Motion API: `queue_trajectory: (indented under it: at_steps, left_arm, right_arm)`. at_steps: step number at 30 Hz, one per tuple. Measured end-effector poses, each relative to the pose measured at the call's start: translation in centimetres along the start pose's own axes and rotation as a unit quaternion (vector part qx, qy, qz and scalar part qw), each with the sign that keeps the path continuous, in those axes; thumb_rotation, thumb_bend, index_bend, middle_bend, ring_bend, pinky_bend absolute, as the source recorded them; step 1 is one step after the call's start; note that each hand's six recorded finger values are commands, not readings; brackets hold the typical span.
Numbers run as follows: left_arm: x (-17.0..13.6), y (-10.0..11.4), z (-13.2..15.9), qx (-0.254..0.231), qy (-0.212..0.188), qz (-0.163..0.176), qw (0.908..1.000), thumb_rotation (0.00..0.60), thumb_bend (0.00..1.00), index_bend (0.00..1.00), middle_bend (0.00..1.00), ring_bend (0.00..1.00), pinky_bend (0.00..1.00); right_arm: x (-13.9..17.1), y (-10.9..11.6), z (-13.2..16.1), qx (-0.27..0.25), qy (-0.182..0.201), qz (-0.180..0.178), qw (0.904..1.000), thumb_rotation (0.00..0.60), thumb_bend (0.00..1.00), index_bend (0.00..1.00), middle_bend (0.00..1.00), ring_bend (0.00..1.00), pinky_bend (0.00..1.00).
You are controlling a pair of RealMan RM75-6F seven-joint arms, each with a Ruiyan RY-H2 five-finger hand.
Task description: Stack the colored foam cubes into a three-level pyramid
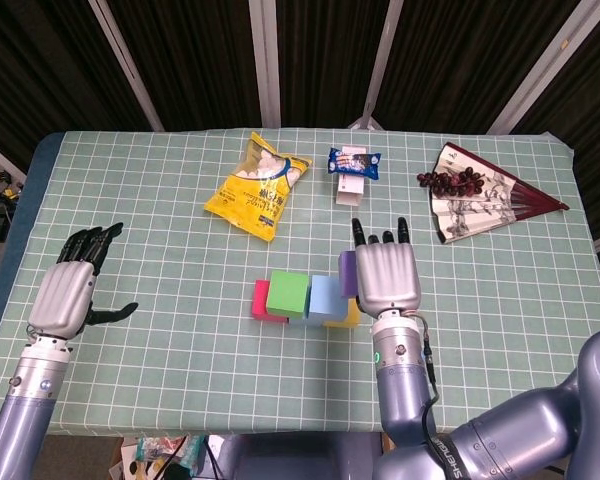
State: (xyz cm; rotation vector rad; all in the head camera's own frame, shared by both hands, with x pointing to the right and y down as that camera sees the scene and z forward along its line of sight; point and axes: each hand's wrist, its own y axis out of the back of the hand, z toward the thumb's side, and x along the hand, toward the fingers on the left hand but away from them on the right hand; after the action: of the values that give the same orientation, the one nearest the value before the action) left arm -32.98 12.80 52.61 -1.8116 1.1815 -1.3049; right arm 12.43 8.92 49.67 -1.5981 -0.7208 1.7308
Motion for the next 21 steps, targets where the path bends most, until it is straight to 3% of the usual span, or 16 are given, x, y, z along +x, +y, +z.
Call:
queue_trajectory:
  at_steps: [11, 21]
  left_arm:
    - [0.1, -0.1, 0.0, -0.002, 0.002, -0.001, 1.0, 0.6, 0.06, 0.0, 0.12, 0.08, 0.05]
    - [0.1, -0.2, 0.0, -0.001, 0.002, -0.002, 1.0, 0.6, 0.06, 0.0, 0.12, 0.08, 0.05]
  right_arm:
    - [-0.1, -0.4, 1.4, -0.065, 0.021, 0.027, 0.9973, 0.6, 0.29, 0.0, 0.47, 0.24, 0.0]
    - [-0.1, -0.4, 1.7, -0.092, 0.035, 0.028, 0.9947, 0.6, 0.29, 0.0, 0.47, 0.24, 0.0]
